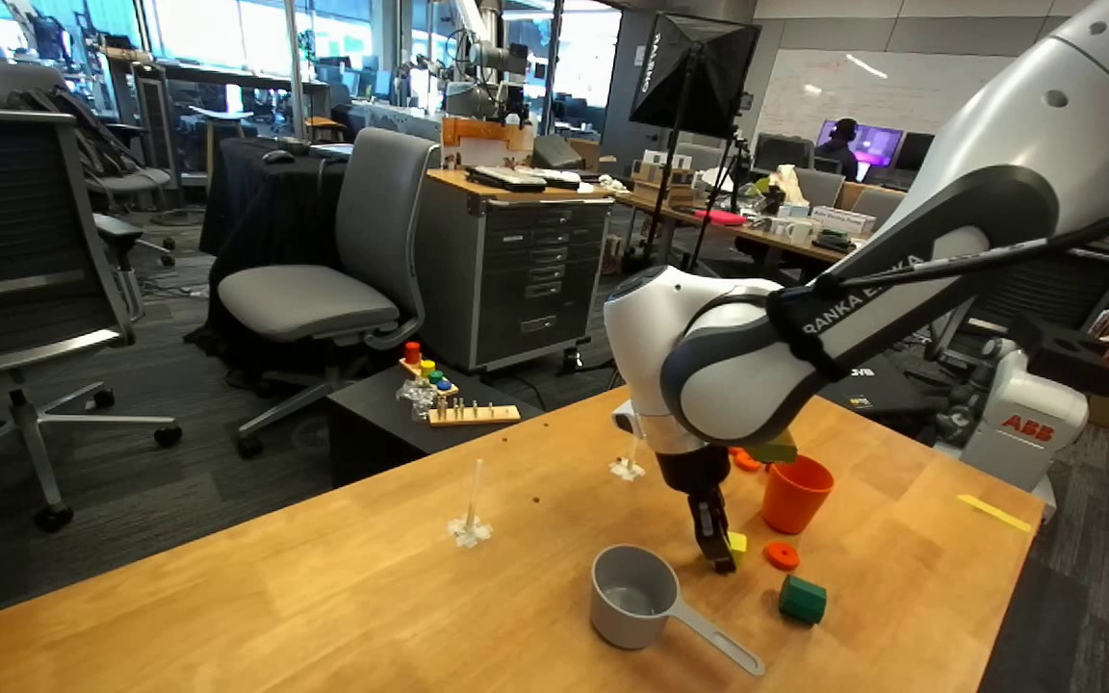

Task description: Pick up the yellow, green and orange objects and put them in the pot

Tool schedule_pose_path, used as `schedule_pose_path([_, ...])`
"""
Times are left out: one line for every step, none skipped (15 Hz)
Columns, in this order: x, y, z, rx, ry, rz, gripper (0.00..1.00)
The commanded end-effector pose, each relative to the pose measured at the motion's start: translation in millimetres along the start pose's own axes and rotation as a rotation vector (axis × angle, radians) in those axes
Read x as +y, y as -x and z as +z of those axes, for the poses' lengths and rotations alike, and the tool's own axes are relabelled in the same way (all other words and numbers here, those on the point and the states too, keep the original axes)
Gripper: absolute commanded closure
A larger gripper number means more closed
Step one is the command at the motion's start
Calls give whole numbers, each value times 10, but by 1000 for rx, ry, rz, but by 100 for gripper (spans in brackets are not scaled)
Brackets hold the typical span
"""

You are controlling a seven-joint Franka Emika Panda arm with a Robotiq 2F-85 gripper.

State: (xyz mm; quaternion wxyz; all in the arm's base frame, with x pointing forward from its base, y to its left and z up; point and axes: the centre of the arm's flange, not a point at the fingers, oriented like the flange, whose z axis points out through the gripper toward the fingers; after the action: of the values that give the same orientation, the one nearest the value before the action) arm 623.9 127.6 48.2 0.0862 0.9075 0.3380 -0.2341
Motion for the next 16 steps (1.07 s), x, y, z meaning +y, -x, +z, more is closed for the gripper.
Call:
schedule_pose_path([-72, 37, -141, 9, -61, -9, 89])
schedule_pose_path([-123, 20, -208, 23, -73, -12, 89])
schedule_pose_path([-181, -4, -264, 35, -85, -21, 89])
schedule_pose_path([-281, -47, -362, 51, -90, -33, 89])
schedule_pose_path([-349, -79, -425, 63, -98, -43, 89])
schedule_pose_path([-431, -118, -527, 73, -101, -52, 89])
schedule_pose_path([-496, -140, -606, 83, -108, -61, 89])
schedule_pose_path([-551, -155, -702, 87, -107, -62, 89])
schedule_pose_path([-595, -146, -791, 91, -110, -62, 89])
schedule_pose_path([-631, -116, -903, 88, -102, -54, 89])
schedule_pose_path([-656, -94, -982, 87, -100, -53, 89])
schedule_pose_path([-657, -55, -1092, 84, -95, -55, 89])
schedule_pose_path([-660, -16, -1173, 82, -90, -53, 89])
schedule_pose_path([-676, 16, -1261, 77, -92, -55, 89])
schedule_pose_path([-685, 37, -1320, 74, -90, -54, 89])
schedule_pose_path([-703, 56, -1356, 71, -91, -58, 89])
